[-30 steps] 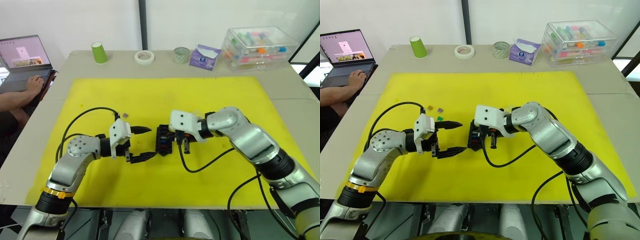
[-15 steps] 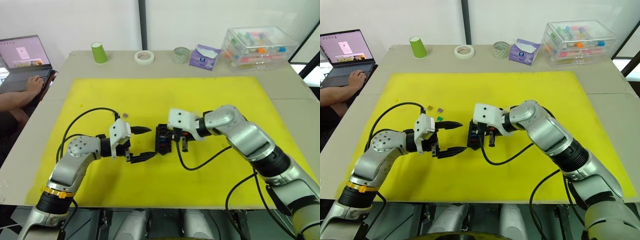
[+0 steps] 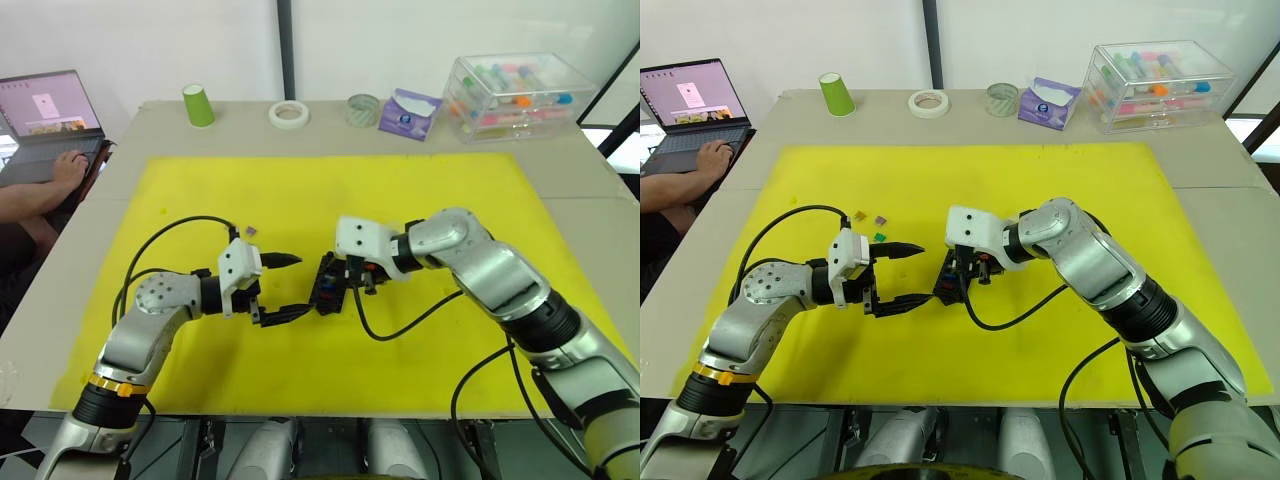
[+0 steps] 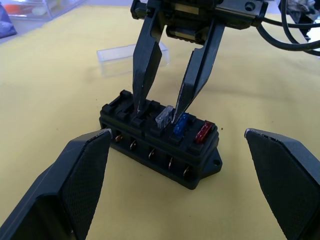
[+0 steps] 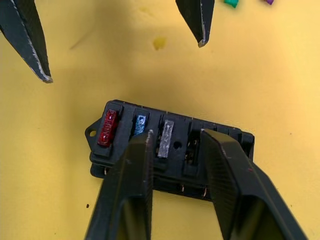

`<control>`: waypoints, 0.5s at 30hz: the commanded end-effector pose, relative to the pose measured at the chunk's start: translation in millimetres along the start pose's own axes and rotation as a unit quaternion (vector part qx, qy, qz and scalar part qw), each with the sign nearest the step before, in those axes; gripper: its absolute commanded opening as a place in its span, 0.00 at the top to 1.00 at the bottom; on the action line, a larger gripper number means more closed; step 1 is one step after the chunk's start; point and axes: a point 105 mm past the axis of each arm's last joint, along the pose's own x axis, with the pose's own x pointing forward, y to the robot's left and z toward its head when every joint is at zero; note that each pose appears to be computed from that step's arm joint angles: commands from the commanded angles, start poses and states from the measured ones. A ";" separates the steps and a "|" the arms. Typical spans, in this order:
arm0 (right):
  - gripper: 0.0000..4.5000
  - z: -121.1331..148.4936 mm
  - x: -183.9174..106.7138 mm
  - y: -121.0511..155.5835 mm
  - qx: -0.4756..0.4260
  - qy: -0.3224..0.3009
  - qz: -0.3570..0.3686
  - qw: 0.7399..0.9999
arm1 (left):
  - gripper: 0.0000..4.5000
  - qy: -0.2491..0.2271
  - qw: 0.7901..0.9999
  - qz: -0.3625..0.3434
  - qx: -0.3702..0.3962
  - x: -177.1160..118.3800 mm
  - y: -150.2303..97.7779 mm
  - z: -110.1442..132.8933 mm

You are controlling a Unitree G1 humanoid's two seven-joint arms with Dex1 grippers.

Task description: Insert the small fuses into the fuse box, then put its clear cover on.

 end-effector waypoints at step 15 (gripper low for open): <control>0.78 14.4 -23.4 -5.3 0.024 -0.077 -0.040 0.996 | 0.00 -0.013 1.000 -0.004 0.014 2.2 3.2 6.0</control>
